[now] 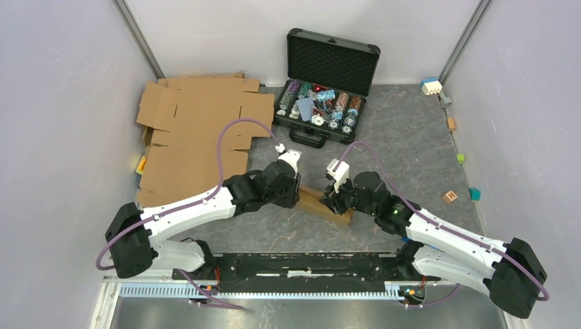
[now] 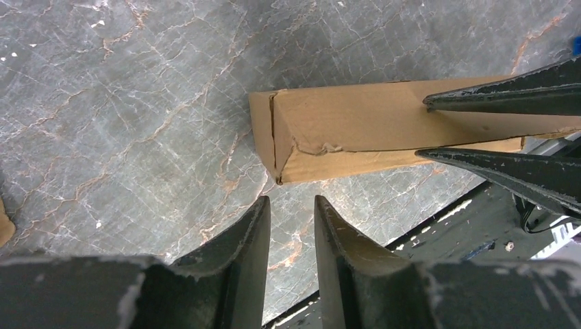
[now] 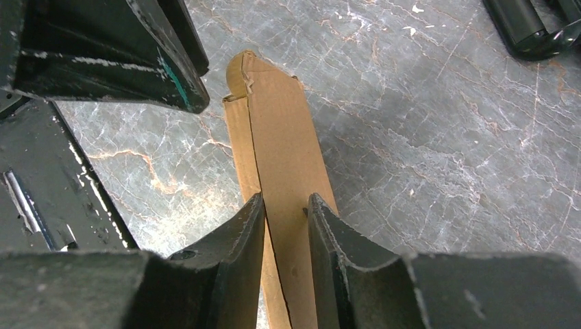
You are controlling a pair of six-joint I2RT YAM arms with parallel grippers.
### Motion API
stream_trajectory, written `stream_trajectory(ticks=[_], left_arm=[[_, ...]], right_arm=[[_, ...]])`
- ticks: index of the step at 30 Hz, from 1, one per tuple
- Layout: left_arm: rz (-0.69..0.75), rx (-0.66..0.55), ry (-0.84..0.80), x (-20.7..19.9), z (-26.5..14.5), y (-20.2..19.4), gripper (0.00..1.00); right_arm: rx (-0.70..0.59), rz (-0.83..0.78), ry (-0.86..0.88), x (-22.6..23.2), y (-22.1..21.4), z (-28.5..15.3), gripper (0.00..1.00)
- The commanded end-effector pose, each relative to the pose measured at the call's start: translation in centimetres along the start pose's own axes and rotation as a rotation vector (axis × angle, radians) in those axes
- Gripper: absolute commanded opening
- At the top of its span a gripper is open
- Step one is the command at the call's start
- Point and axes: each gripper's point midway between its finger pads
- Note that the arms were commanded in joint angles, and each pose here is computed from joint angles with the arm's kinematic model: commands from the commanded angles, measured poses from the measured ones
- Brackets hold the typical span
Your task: Fold the paper box
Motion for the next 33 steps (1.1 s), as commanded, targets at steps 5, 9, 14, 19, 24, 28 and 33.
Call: stream_trajectory(ticks=[5, 9, 14, 19, 24, 28, 33], left_arm=[[0.005, -0.115, -0.084, 0.3, -2.6, 2.8, 0.36], [-0.057, -0.180, -0.139, 0.9, -3.7, 4.8, 0.42], [-0.074, -0.227, -0.177, 1.1, -4.1, 7.0, 0.47], [-0.068, -0.201, -0.195, 0.8, -2.7, 7.7, 0.53], [-0.067, -0.159, -0.223, 0.3, -0.9, 7.0, 0.55], [-0.069, -0.115, -0.200, 0.7, 0.5, 5.7, 0.53], [-0.085, -0.077, -0.168, 1.4, 1.4, 3.4, 0.39]], right_arm=[[0.034, -0.010, -0.024, -0.5, -1.2, -0.1, 0.34], [0.040, -0.010, -0.024, -0.5, -1.3, 0.0, 0.34], [0.039, -0.009, -0.018, -0.4, -1.2, 0.1, 0.34], [0.044, -0.012, -0.012, -0.2, -1.1, 0.2, 0.33], [0.050, -0.012, -0.010, -0.1, -1.3, 0.2, 0.34], [0.050, -0.015, -0.007, -0.1, -1.2, 0.2, 0.34], [0.050, -0.015, -0.011, -0.1, -1.2, 0.2, 0.34]])
Point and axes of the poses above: each gripper's point midway between its finger pads, its own z axis out along the fingers, its own x axis along the line the jaws close on, y = z × x, and after that the axes turned 12 degrees about z, right-handed
